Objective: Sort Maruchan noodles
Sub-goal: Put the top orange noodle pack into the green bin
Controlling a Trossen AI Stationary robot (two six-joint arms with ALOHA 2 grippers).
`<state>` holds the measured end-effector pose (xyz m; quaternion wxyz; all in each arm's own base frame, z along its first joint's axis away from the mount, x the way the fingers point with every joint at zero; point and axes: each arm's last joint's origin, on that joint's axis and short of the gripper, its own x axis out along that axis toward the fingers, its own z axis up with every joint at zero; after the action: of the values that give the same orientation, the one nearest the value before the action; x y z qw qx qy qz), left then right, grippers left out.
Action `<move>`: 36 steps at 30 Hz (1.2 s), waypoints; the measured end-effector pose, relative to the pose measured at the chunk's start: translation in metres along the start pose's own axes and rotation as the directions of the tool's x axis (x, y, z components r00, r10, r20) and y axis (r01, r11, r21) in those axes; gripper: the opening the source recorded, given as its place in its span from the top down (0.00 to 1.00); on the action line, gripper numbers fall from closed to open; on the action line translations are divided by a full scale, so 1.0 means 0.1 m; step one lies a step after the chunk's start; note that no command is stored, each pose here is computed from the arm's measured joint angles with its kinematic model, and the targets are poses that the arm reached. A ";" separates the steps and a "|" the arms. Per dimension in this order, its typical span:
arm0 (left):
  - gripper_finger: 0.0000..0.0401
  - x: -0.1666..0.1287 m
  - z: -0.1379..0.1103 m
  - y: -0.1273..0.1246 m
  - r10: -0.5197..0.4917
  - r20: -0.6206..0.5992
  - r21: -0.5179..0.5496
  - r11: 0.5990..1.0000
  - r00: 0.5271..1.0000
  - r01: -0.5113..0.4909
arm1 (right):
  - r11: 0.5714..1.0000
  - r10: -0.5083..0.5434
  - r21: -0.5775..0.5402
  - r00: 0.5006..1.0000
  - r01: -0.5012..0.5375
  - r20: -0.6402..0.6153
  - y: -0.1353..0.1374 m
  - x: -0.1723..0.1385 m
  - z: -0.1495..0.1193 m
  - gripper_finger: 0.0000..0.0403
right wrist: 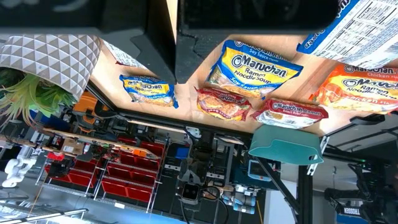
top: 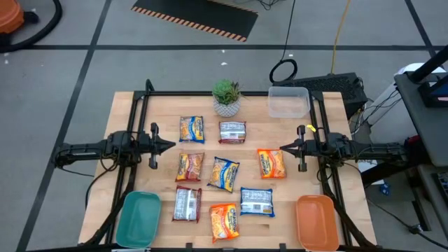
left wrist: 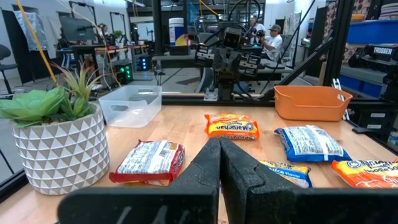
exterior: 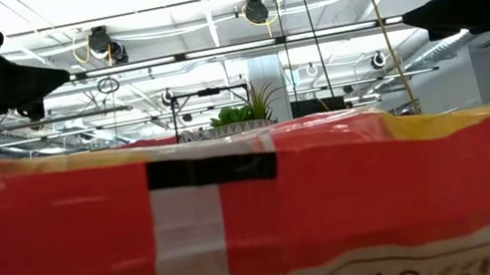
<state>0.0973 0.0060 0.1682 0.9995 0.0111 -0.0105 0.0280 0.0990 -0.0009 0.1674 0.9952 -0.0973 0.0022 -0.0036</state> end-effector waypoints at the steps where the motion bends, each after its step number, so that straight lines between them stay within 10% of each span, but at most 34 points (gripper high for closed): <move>1: 0.99 0.00 0.00 0.00 0.000 0.003 0.000 1.000 1.000 0.000 | 1.000 0.000 0.000 1.000 0.000 0.000 0.00 0.00 0.00 1.00; 36: 0.99 -0.02 0.12 0.00 -0.019 0.057 -0.076 0.997 0.998 0.024 | 1.000 0.000 0.000 1.000 0.000 0.000 0.00 0.00 0.00 1.00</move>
<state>0.0954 0.0052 0.1800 0.9987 -0.0262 -0.0396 0.0164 0.0990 -0.0009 0.1675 0.9952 -0.0974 0.0021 -0.0038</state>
